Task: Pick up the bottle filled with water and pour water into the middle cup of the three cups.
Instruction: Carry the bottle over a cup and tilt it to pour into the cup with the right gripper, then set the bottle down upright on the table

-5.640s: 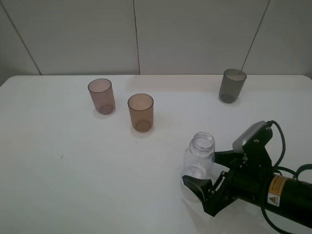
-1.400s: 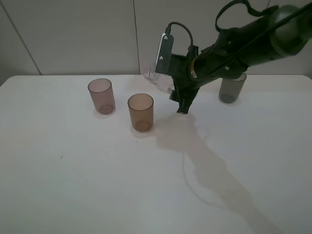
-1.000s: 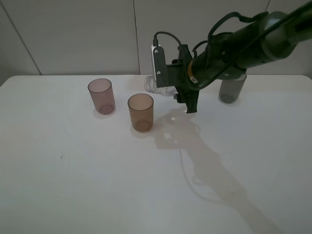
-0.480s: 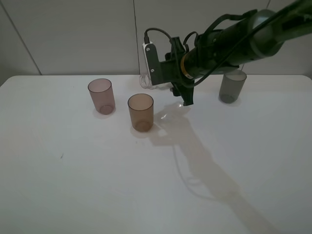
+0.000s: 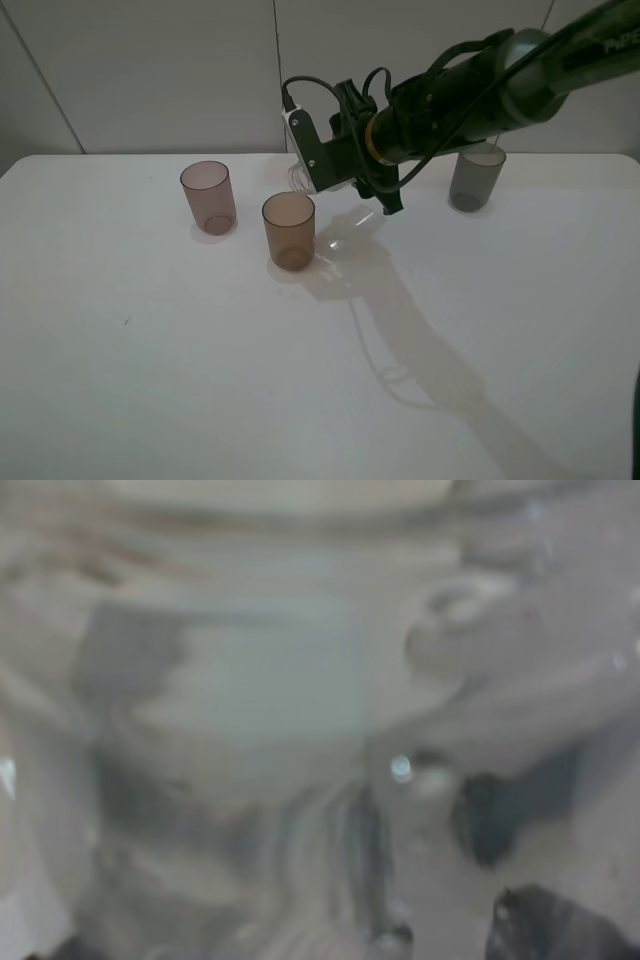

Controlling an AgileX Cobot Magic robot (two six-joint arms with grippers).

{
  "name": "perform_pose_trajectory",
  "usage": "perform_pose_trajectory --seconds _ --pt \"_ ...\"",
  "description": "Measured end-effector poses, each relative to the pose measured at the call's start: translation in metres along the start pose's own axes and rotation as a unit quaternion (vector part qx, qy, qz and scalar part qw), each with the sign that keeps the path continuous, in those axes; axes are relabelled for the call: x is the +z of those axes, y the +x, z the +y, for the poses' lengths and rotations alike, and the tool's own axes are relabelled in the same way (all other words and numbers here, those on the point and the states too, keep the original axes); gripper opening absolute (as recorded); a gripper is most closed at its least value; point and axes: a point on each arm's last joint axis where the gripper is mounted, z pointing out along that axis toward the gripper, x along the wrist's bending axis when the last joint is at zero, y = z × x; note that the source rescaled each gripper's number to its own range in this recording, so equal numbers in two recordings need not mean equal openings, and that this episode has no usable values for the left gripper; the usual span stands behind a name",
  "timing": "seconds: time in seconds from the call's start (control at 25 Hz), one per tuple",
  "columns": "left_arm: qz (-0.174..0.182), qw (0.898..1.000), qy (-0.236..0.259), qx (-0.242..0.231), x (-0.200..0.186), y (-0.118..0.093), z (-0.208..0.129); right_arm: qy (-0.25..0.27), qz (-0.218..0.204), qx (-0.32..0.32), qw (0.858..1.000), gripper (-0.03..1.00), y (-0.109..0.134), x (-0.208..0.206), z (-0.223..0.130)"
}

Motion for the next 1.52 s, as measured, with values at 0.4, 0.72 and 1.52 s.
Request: perform_pose_trajectory --seconds 0.4,0.72,1.52 --pt "0.0 1.0 0.0 0.0 0.0 0.0 0.0 0.008 -0.001 -0.037 0.999 0.0 0.003 0.004 0.0" --pt "0.0 1.0 0.0 0.0 0.0 0.0 0.0 0.019 -0.024 -0.052 0.998 0.0 -0.011 0.002 0.0" --pt "0.0 1.0 0.0 0.0 0.0 0.0 0.0 0.008 -0.052 -0.138 0.989 0.0 -0.019 -0.003 0.02"
